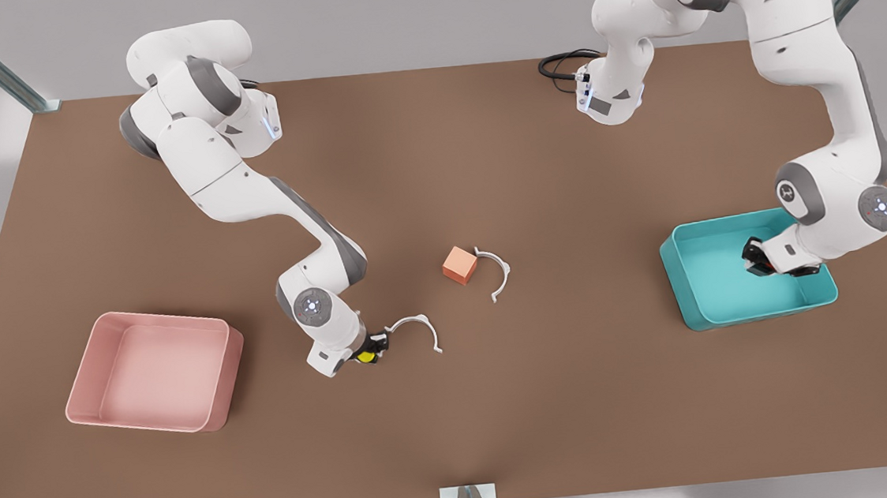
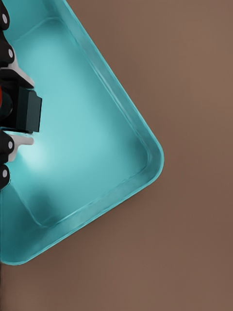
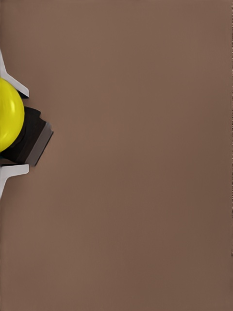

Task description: Place the red button in the blue storage box with the left arm, and place the yellow button in the pink storage box with the right arm

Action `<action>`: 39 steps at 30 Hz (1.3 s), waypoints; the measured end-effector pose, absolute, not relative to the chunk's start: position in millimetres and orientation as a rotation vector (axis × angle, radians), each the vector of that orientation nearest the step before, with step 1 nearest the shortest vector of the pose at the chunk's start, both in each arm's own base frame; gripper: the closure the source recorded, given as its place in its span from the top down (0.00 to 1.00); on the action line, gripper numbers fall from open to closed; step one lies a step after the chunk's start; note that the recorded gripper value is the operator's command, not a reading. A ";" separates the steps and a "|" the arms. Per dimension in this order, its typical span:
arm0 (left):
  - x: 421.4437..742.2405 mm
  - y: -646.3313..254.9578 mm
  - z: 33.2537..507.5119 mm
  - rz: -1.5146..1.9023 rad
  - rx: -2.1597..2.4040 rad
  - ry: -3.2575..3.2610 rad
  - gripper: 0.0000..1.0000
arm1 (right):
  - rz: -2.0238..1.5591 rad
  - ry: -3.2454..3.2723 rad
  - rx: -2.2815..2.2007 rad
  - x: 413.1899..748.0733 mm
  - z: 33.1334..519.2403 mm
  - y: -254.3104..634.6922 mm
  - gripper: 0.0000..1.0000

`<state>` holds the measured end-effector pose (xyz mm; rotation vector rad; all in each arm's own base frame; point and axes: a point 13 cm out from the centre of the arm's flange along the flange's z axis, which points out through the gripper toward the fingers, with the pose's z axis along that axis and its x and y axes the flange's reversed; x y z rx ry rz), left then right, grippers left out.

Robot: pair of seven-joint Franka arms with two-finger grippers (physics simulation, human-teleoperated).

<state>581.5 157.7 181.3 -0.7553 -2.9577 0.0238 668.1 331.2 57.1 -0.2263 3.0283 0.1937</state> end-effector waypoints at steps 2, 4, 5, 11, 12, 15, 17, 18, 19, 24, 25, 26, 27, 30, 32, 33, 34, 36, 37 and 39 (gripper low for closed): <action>577.1 157.4 168.9 0.067 -0.795 -2.928 1.00 | 0.199 3.025 -0.223 669.0 57.6 331.5 0.52; 578.6 155.9 168.6 0.087 -0.841 -2.916 1.00 | 0.202 3.022 -0.219 670.2 58.4 331.1 0.52; 582.7 154.0 172.3 0.094 -0.864 -2.919 1.00 | 0.204 3.018 -0.217 672.0 60.7 330.9 0.52; 677.8 97.8 332.5 0.029 -0.972 -3.098 1.00 | 0.202 2.943 -0.198 696.3 131.3 322.9 0.52; 689.6 77.7 367.0 0.017 -0.971 -3.143 1.00 | 0.196 2.934 -0.189 700.2 146.4 316.7 0.52; 691.3 0.0 472.2 -0.009 -1.046 -3.226 1.00 | 0.152 2.935 -0.133 709.6 178.7 272.3 0.52; 659.7 -38.4 518.8 0.006 -1.067 -3.232 1.00 | 0.119 2.955 -0.083 711.6 186.0 226.2 0.52; 646.5 -44.4 527.2 0.002 -1.034 -3.229 1.00 | 0.106 2.967 -0.063 711.3 186.3 205.2 0.52; 638.5 -46.2 529.4 -0.003 -0.988 -3.225 1.00 | 0.091 2.978 -0.047 709.8 186.6 185.1 0.52; 623.1 -35.0 516.8 -0.005 -0.723 -3.210 1.00 | 0.038 3.007 0.017 702.1 197.1 90.3 0.52; 621.6 -34.1 513.6 -0.002 -0.678 -3.207 1.00 | 0.049 3.014 0.037 700.3 197.5 69.0 0.52; 620.4 -34.4 511.0 0.001 -0.639 -3.204 1.00 | 0.061 3.018 0.060 698.9 197.8 45.2 0.52; 619.1 -35.4 509.4 0.004 -0.605 -3.203 1.00 | 0.072 3.022 0.081 697.5 198.9 21.5 0.52; 616.2 -38.1 507.3 0.009 -0.514 -3.205 1.00 | 0.088 3.035 0.115 691.5 197.7 -42.0 0.52; 615.0 -38.2 505.8 0.013 -0.456 -3.206 1.00 | 0.091 3.044 0.120 686.9 192.0 -78.8 0.52; 614.6 -38.3 504.9 0.015 -0.430 -3.206 1.00 | 0.101 3.056 0.128 682.4 182.2 -98.7 0.52; 614.1 -39.8 504.8 0.016 -0.409 -3.207 1.00 | 0.116 3.068 0.129 677.7 169.8 -115.3 0.53; 612.2 -44.0 504.6 0.020 -0.374 -3.204 1.00 | 0.142 3.070 0.110 679.3 153.1 -139.3 0.55; 611.3 -45.4 504.6 0.021 -0.357 -3.203 1.00 | 0.152 3.063 0.094 684.1 148.0 -148.8 0.59; 610.1 -45.4 505.5 0.021 -0.319 -3.204 1.00 | 0.160 3.057 0.038 688.3 141.6 -155.9 0.98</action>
